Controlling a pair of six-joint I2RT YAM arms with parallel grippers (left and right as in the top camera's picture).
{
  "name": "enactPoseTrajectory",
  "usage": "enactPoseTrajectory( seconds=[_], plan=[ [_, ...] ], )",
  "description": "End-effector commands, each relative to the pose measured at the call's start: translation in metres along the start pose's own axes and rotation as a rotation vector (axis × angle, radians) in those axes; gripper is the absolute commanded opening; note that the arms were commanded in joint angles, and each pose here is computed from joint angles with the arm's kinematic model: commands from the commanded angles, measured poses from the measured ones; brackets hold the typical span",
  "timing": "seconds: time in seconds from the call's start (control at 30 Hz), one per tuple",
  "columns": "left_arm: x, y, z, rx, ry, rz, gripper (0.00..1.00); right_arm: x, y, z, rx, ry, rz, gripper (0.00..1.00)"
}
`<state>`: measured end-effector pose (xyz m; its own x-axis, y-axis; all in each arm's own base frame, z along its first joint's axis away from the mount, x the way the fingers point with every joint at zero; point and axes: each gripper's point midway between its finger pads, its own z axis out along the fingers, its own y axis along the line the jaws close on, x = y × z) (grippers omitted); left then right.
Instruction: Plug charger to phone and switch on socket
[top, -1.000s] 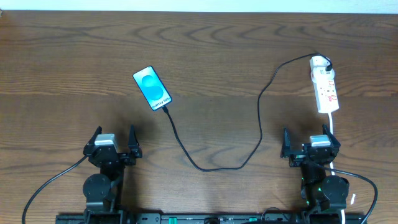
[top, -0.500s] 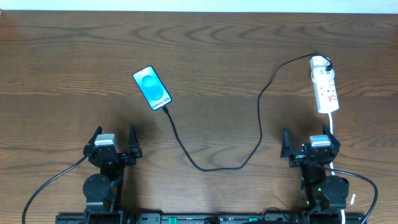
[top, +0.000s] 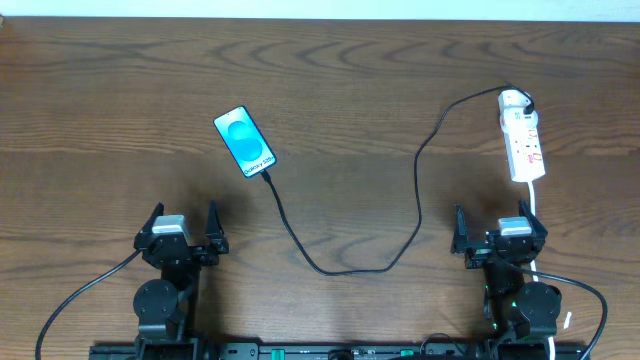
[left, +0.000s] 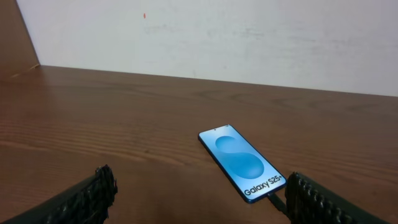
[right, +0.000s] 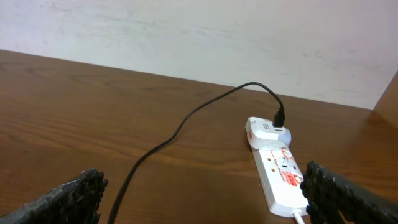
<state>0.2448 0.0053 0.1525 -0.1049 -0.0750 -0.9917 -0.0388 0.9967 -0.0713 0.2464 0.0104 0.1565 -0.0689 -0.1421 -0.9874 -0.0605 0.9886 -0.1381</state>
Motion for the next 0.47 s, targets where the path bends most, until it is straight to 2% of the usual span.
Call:
enactPoseTrajectory(
  seconds=[0.0, 0.43],
  plan=[
    [0.0167, 0.0066, 0.0008, -0.033, 0.050, -0.010, 0.89, -0.0005, -0.0005, -0.0005, 0.002, -0.004, -0.013, 0.99],
    [0.0167, 0.0066, 0.0008, -0.033, 0.050, -0.010, 0.89, -0.0004, -0.0005, -0.0005, 0.002, -0.004, -0.013, 0.99]
  ],
)
